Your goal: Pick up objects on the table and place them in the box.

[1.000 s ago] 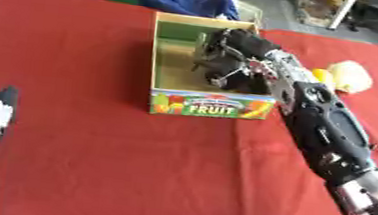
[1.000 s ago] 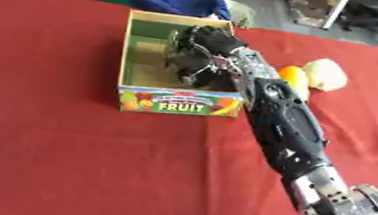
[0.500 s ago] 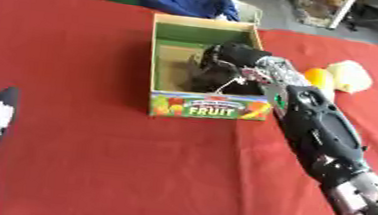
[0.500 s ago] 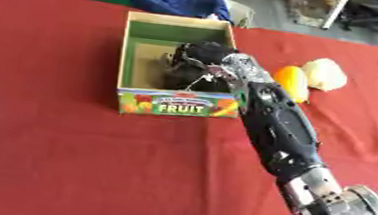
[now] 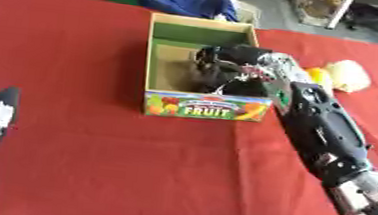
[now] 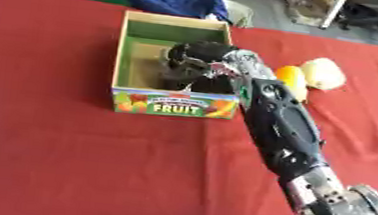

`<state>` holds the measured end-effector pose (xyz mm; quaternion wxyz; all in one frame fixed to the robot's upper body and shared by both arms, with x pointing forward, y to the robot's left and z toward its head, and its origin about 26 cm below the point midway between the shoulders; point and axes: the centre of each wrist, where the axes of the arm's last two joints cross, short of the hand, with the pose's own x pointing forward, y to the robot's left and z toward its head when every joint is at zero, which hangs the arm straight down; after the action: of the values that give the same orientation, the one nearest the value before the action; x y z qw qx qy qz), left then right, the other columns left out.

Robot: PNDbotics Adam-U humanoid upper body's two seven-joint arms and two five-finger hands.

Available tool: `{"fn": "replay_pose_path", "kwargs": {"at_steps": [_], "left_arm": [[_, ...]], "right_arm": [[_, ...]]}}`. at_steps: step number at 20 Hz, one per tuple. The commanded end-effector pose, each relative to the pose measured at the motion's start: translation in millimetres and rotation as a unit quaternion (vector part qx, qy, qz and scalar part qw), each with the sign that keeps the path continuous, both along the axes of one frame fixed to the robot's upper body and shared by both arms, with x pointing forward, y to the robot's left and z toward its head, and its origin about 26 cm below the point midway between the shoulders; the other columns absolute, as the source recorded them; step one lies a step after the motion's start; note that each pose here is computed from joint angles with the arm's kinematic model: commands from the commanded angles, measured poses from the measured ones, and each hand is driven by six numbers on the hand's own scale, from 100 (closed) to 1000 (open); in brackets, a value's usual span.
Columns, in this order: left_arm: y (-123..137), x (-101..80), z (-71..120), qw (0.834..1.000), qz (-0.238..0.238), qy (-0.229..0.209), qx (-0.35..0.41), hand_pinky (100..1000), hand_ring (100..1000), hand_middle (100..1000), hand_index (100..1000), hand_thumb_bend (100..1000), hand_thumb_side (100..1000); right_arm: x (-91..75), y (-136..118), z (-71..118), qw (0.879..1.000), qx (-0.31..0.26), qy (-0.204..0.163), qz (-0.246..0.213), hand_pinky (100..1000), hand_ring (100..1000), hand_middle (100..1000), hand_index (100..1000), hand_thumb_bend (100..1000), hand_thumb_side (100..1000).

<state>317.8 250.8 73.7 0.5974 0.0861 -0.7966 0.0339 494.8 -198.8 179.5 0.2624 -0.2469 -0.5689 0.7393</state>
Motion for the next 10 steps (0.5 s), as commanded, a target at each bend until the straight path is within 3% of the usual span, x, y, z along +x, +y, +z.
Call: {"fn": "replay_pose_path", "kwargs": {"at_steps": [1,2,3,10], "left_arm": [[1,0.4,6.7,1.0,-0.003,-0.011,0.0,590,551,481,602,532,453],[1,0.3,6.6,1.0,-0.003,-0.011,0.0,590,551,481,602,530,455],[1,0.3,6.5,1.0,-0.002,-0.01,0.0,590,551,481,602,532,453],[3,-0.1,6.3,1.0,0.001,-0.01,0.002,590,551,481,602,531,453]], "right_arm": [[-0.2,-9,34.9,1.0,0.002,-0.026,0.001,796,875,961,961,337,637],[-0.8,-10,39.0,1.0,0.005,-0.028,0.002,798,879,970,964,304,662],[-1.6,-12,43.8,0.999,0.009,-0.031,0.004,798,879,971,965,327,624],[-10.6,-35,76.4,0.996,0.063,-0.066,0.001,784,860,959,957,269,474]]}}
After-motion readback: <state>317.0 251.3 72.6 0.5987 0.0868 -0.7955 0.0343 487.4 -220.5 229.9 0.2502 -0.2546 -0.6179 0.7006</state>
